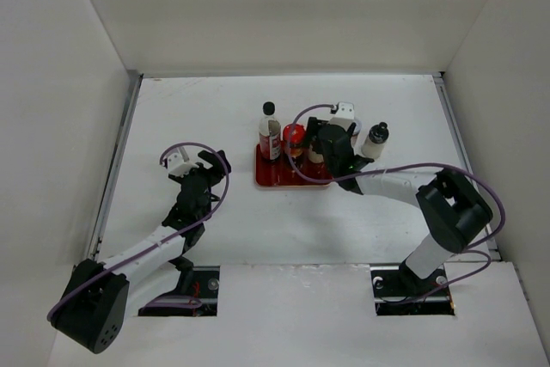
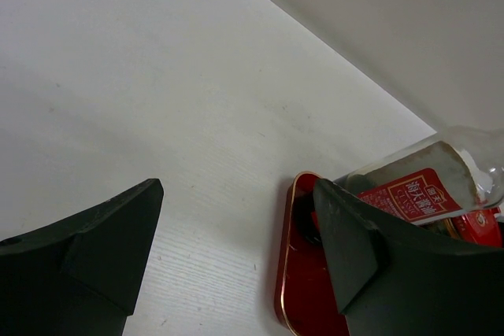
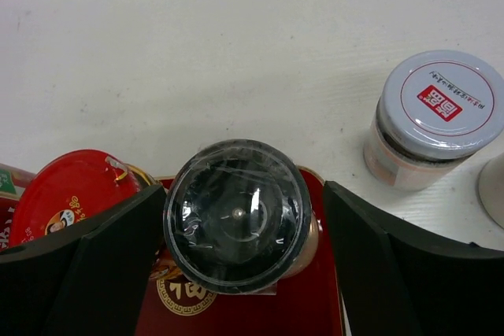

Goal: Organize the condiment bottles

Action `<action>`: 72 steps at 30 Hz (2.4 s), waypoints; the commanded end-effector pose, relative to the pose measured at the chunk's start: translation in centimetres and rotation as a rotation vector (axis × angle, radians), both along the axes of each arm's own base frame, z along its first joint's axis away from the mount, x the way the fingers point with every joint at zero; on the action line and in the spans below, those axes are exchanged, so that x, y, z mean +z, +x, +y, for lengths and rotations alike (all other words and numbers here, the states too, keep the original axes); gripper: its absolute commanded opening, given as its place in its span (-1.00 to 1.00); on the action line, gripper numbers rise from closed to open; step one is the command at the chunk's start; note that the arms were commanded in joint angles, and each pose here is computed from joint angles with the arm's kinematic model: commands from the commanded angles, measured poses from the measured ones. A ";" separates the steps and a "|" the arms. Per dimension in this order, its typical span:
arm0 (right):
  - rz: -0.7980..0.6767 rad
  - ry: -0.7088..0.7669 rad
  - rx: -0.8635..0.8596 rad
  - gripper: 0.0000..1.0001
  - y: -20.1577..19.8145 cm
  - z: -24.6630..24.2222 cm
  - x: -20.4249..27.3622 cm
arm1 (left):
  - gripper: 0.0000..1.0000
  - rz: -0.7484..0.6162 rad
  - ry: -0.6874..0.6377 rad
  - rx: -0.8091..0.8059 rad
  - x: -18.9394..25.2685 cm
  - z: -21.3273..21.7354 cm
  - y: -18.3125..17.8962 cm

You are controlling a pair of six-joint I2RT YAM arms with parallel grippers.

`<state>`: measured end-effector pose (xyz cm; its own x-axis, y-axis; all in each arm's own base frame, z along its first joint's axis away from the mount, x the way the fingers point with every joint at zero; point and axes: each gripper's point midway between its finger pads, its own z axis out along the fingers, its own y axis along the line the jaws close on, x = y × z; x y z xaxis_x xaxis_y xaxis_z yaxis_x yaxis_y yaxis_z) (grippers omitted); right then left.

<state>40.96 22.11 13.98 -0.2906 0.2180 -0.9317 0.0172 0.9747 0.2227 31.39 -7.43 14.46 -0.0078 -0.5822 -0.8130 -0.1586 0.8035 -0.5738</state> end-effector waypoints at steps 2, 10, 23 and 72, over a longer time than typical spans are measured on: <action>-0.102 0.087 0.003 0.78 0.0 0.6 4.5 | 0.53 -0.054 -0.028 0.000 1.4 0.0 0.2; -0.143 0.073 -0.083 0.79 -1.5 -3.4 7.4 | 0.53 -0.067 -0.035 -0.020 1.9 -0.6 0.0; -0.106 -0.076 -0.489 0.69 -0.9 -18.4 6.8 | 0.53 -0.066 -0.039 -0.026 1.8 -0.8 0.0; -0.130 0.078 0.063 0.07 -10.8 -0.4 9.0 | 0.53 -0.051 -0.032 -0.024 1.3 -0.9 0.4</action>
